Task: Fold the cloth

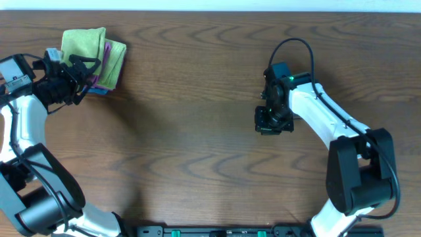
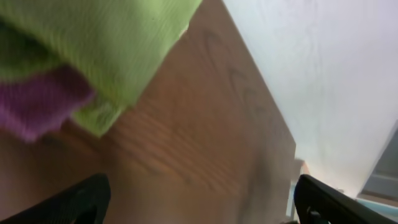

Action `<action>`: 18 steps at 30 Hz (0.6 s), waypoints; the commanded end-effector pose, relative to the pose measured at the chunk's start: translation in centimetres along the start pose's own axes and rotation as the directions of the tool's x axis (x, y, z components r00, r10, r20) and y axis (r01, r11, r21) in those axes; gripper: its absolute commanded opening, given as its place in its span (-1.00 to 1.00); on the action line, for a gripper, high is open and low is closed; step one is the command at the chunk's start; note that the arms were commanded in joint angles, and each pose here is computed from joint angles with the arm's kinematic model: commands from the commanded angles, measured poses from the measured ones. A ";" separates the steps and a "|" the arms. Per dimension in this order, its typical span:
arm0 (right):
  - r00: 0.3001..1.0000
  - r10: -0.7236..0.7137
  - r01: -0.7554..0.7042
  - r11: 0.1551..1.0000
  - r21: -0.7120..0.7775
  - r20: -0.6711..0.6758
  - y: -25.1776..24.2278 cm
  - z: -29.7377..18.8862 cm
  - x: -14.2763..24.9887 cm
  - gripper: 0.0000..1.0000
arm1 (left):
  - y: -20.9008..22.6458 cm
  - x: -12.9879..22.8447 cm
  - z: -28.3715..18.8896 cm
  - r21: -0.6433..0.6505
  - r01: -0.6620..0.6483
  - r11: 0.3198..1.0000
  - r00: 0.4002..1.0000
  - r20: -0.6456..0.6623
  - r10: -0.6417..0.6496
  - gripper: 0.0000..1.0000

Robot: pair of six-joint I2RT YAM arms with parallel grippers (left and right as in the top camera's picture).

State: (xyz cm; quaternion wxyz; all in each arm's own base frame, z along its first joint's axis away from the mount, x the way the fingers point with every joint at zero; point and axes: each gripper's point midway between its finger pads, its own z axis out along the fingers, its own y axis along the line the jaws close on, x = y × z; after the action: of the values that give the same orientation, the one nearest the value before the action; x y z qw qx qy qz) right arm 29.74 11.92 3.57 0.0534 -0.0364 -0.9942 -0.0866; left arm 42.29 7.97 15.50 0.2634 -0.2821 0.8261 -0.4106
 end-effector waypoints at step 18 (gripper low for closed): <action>0.912 -0.130 0.164 0.985 -0.054 0.388 1.8 -13.8 2.7 -0.97 | -13.8 11.8 -12.0 -0.073 -0.556 0.828 0.825 0.069 0.561 0.91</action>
State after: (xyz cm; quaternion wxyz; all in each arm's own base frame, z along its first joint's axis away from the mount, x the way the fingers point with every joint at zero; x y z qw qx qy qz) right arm 29.02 11.63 14.98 -0.1031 -0.0091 -0.9863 -0.1284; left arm 30.99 0.48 28.68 0.3653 -0.1034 0.8705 -0.3131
